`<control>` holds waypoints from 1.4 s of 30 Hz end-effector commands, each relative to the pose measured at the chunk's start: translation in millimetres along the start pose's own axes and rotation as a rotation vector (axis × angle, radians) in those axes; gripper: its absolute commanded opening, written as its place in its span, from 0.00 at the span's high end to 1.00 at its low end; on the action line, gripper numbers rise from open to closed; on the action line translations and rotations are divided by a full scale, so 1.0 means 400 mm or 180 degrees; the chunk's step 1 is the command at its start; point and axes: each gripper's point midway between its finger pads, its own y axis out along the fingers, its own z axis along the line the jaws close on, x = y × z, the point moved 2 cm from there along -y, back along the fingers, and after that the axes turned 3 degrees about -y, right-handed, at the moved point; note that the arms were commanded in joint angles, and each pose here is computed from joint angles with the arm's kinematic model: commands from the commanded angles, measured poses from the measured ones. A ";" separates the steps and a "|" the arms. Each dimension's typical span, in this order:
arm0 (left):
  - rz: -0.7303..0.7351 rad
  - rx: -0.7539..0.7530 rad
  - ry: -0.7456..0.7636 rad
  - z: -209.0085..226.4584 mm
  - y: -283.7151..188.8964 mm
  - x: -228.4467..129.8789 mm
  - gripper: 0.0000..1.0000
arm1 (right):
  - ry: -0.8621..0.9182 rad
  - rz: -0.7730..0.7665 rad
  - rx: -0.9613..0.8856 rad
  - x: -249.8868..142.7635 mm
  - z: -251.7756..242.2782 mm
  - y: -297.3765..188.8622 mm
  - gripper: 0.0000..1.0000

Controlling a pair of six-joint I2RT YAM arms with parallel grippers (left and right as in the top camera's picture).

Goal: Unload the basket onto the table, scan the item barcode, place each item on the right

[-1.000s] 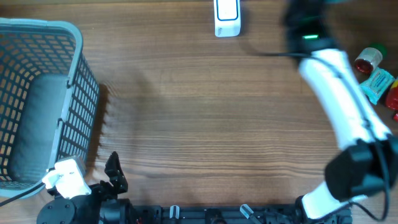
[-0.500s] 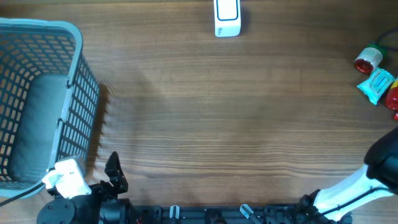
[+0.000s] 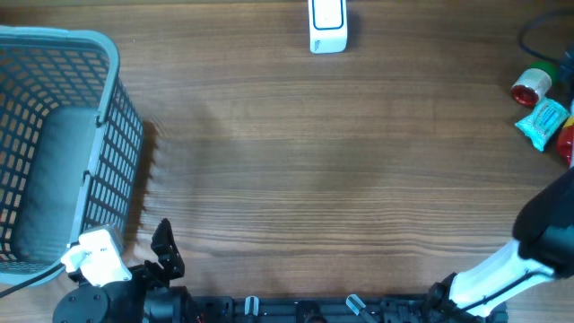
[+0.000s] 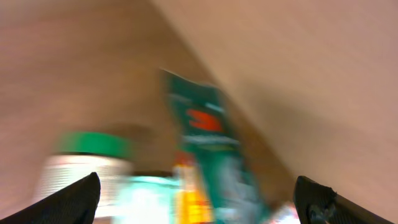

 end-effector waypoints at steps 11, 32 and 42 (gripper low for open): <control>-0.0008 -0.0042 -0.0012 -0.004 -0.002 0.000 0.00 | 0.0545 -0.0931 0.2486 0.090 0.227 -0.876 0.00; -0.0008 -0.0042 -0.0012 -0.004 -0.002 0.000 0.00 | 0.0205 -0.1316 0.2669 -0.118 0.061 -1.046 0.00; -0.0008 -0.0042 -0.0012 -0.004 -0.002 0.000 0.00 | 0.0647 -0.2944 0.3196 -0.311 0.113 -1.019 0.00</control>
